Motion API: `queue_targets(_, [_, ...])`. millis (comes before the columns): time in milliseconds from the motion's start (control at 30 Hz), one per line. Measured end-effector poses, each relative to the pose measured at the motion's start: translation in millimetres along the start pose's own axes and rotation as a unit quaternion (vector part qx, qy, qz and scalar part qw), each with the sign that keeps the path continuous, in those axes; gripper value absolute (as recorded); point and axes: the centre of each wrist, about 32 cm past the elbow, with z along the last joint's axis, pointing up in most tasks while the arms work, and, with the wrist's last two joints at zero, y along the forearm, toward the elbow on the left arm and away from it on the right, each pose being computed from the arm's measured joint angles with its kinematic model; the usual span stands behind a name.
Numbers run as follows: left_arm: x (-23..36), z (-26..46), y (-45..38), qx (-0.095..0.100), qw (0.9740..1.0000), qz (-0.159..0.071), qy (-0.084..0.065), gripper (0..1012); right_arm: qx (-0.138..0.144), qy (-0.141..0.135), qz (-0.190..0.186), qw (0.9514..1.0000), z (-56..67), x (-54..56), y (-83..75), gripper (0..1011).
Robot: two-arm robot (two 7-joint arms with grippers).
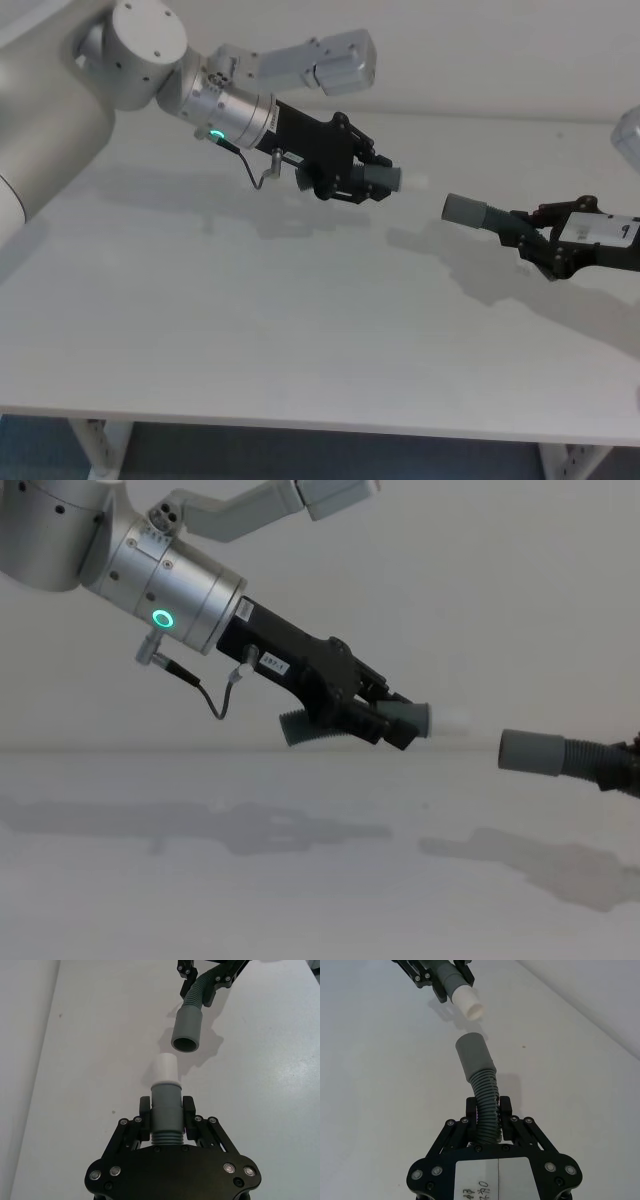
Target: Use both hands to pick up one end of the pipe from the table, align the ends, and insert them.
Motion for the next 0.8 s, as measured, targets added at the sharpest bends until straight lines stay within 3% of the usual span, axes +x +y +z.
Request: queue_targets(800, [8.0,-3.3,-8.8,-0.010,0.9999,-0.014,-0.002,376,-0.003,0.016,-0.002,0.9999,5.2,-0.9,4.8,262])
